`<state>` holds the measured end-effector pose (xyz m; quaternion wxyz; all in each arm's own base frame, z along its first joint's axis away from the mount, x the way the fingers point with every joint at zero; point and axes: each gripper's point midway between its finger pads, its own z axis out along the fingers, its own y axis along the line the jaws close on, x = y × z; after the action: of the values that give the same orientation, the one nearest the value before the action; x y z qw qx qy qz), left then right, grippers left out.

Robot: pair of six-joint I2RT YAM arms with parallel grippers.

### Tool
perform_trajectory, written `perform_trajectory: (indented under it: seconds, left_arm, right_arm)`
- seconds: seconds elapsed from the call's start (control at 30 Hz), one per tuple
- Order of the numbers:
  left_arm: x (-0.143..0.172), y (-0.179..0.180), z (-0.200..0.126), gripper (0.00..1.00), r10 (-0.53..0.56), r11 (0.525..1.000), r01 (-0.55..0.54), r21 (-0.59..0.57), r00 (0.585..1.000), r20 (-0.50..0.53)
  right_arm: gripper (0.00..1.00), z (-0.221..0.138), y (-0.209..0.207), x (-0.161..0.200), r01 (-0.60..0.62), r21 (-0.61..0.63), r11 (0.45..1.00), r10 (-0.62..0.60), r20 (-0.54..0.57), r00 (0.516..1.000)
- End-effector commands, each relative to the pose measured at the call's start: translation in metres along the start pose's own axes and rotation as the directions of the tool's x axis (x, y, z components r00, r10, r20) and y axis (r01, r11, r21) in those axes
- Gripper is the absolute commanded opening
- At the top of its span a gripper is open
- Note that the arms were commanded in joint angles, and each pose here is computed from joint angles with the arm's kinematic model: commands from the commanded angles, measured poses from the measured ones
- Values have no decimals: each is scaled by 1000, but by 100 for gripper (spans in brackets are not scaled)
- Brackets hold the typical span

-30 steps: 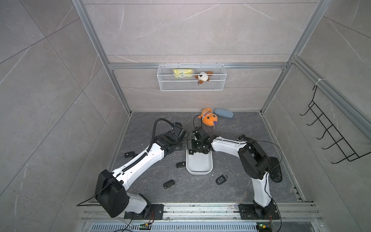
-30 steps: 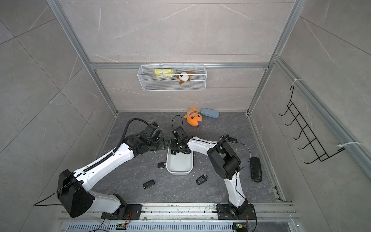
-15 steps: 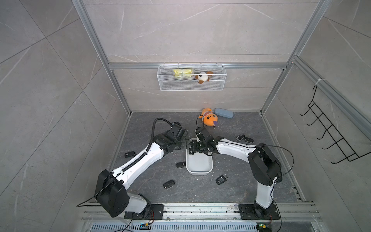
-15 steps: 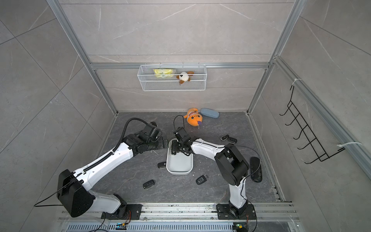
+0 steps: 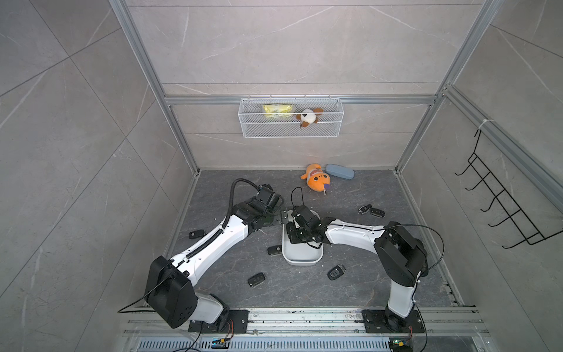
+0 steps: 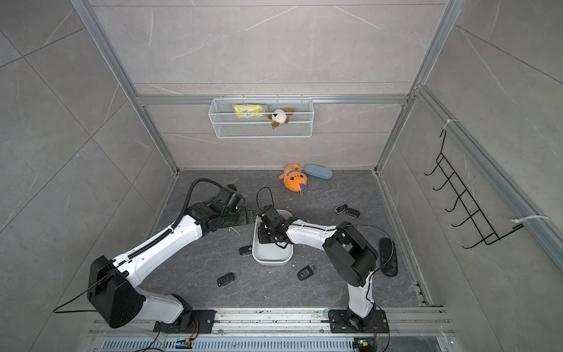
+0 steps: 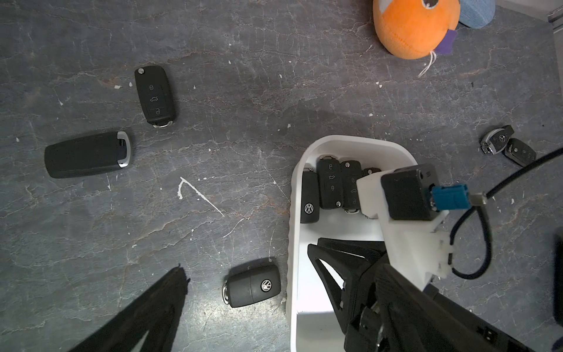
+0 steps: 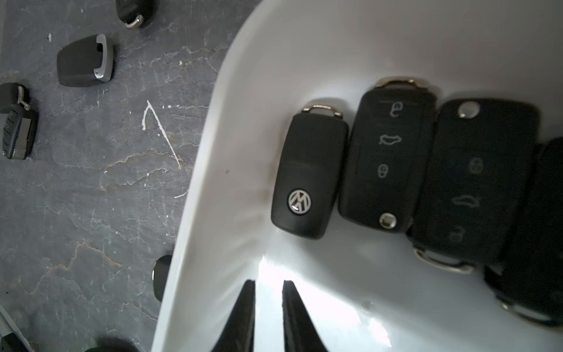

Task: Place the car key into the storage box
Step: Place the car key in the storage box.

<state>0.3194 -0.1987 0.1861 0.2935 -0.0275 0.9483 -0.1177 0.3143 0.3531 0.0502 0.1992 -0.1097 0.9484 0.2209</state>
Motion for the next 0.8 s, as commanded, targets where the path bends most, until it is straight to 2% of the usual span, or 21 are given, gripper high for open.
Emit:
perform_trajectory:
  seconds: [0.0, 0.47, 0.77]
  left_arm:
    - [-12, -8, -6, 100, -5, 999, 4, 37, 1000, 26]
    - [-13, -7, -8, 100, -10, 999, 9, 37, 1000, 24]
    - [-14, -9, -6, 100, -10, 999, 9, 44, 1000, 23]
  right_arm:
    - [19, 16, -8, 0, -2, 44, 999, 3, -7, 1000]
    - [19, 31, -16, -26, 10, 96, 995, -11, 4, 1000]
    - [22, 18, -5, -32, 33, 38, 999, -33, 15, 999]
